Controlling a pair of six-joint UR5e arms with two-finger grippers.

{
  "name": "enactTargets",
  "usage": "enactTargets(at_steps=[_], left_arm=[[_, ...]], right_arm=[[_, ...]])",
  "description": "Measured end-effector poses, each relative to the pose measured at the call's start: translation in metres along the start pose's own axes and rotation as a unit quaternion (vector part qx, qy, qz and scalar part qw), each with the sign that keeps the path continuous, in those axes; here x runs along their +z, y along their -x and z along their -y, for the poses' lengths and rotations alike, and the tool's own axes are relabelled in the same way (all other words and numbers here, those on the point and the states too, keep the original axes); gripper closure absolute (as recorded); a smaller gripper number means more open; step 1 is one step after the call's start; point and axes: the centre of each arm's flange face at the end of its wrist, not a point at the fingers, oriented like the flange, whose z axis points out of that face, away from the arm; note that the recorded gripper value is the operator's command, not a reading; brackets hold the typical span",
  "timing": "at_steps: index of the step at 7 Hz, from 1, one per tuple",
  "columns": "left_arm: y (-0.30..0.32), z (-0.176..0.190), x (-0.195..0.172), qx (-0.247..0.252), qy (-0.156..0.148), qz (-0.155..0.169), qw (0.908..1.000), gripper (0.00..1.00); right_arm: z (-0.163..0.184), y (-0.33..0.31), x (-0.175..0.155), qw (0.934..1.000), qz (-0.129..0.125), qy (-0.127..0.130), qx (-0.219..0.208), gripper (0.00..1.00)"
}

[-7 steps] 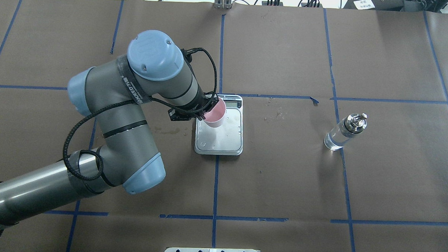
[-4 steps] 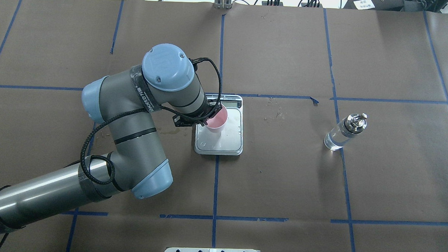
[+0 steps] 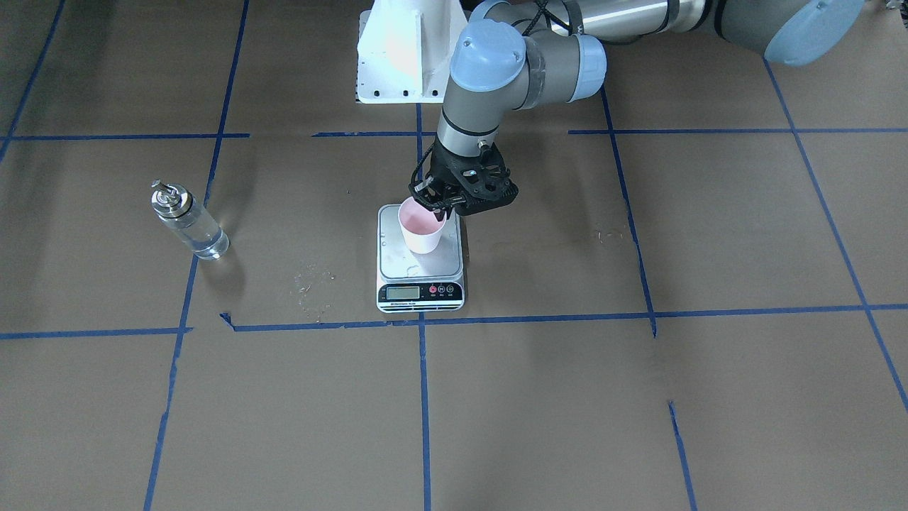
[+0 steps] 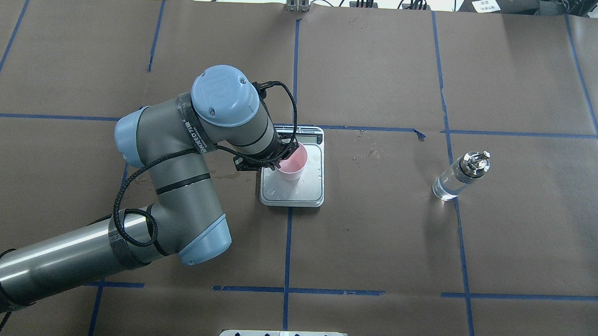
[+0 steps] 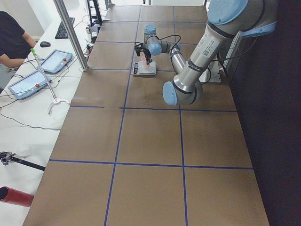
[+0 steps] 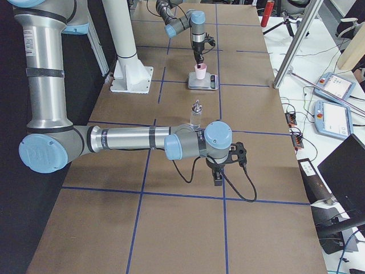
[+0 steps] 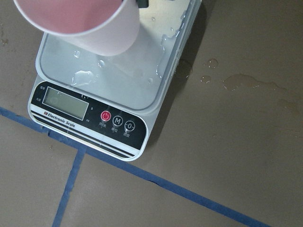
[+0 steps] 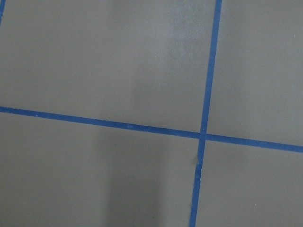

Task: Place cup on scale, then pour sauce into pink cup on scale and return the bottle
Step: 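Lift the pink cup with the left gripper and carry it onto the scale, then open the left gripper and release the cup on the scale, then withdraw the left gripper while the right gripper reaches to the glass bottle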

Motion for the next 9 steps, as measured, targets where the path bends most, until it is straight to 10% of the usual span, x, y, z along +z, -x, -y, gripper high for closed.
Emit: enactTargets(at_steps=[6,9], left_arm=[[0.021,0.028,-0.111,0.061,-0.020,-0.020,0.9977,0.00],[0.067,0.098,-0.186,0.081,-0.052,-0.027,0.9950,0.00]], right_arm=[[0.026,0.037,-0.026,0.9993,0.029,-0.023,0.006,0.00],[0.000,0.207,-0.076,0.9932,0.062,-0.053,0.083,0.00]])
